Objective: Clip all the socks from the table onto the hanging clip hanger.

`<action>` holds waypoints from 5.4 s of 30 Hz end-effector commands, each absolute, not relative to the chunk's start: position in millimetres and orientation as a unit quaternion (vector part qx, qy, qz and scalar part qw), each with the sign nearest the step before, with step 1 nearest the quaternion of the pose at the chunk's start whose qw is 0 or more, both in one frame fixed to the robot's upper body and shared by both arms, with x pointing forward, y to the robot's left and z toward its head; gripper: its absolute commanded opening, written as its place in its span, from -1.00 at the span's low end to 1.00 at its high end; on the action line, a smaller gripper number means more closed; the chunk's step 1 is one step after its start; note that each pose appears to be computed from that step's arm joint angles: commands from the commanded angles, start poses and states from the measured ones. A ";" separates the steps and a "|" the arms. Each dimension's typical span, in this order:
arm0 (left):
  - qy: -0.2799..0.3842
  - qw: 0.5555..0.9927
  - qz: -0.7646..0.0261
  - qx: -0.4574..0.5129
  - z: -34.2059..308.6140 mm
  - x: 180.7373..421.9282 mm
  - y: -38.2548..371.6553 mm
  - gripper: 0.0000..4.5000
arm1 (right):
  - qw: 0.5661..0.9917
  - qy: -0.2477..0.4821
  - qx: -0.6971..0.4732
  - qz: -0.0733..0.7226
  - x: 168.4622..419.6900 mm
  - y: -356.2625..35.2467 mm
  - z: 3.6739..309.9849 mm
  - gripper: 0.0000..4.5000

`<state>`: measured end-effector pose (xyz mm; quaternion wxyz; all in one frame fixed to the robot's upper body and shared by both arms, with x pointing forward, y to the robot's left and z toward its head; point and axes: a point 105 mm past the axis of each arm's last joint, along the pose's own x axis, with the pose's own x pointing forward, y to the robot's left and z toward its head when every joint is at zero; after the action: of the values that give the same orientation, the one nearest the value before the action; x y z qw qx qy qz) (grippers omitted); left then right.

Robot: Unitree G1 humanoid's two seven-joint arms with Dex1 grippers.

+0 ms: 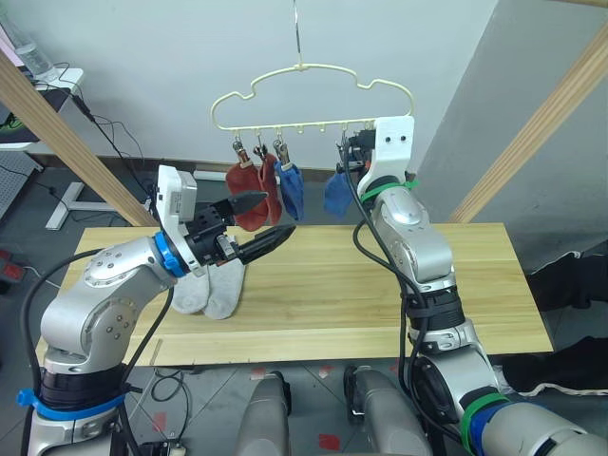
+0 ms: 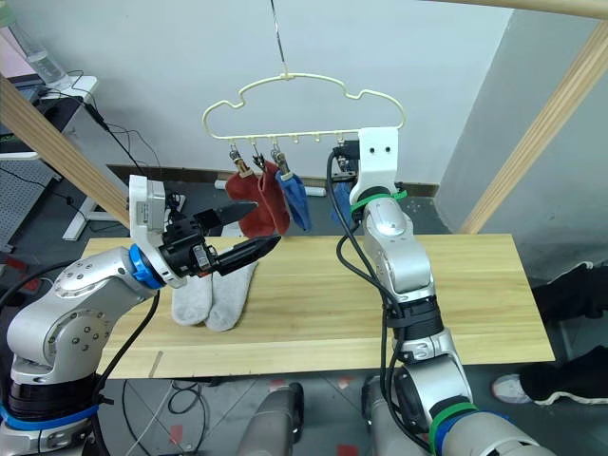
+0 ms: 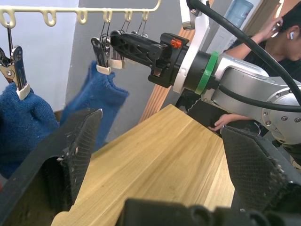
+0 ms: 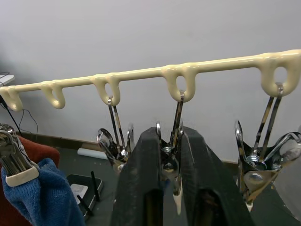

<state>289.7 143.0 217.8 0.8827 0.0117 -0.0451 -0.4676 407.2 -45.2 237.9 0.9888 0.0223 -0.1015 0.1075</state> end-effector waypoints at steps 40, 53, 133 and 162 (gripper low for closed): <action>0.119 0.959 -0.215 0.141 64.4 360.0 232.4 1.00 | 0.895 0.140 0.245 0.346 363.9 -58.9 264.4 -0.90; 0.181 0.940 -0.176 0.229 36.8 391.9 242.2 1.00 | 0.900 0.133 0.244 0.336 362.0 -59.7 266.6 -0.90; -0.230 0.851 -0.427 0.200 195.2 323.6 90.1 -1.00 | 0.862 0.195 0.323 0.338 356.4 -36.6 253.7 -0.92; -0.226 0.847 -0.443 0.190 193.2 326.4 78.9 -1.00 | 0.854 0.198 0.334 0.347 350.9 -28.3 256.7 -0.92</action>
<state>328.3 82.8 183.0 0.8523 0.1874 -0.2030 -0.4441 361.6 -50.5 248.7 0.8704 0.3279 0.2043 0.3052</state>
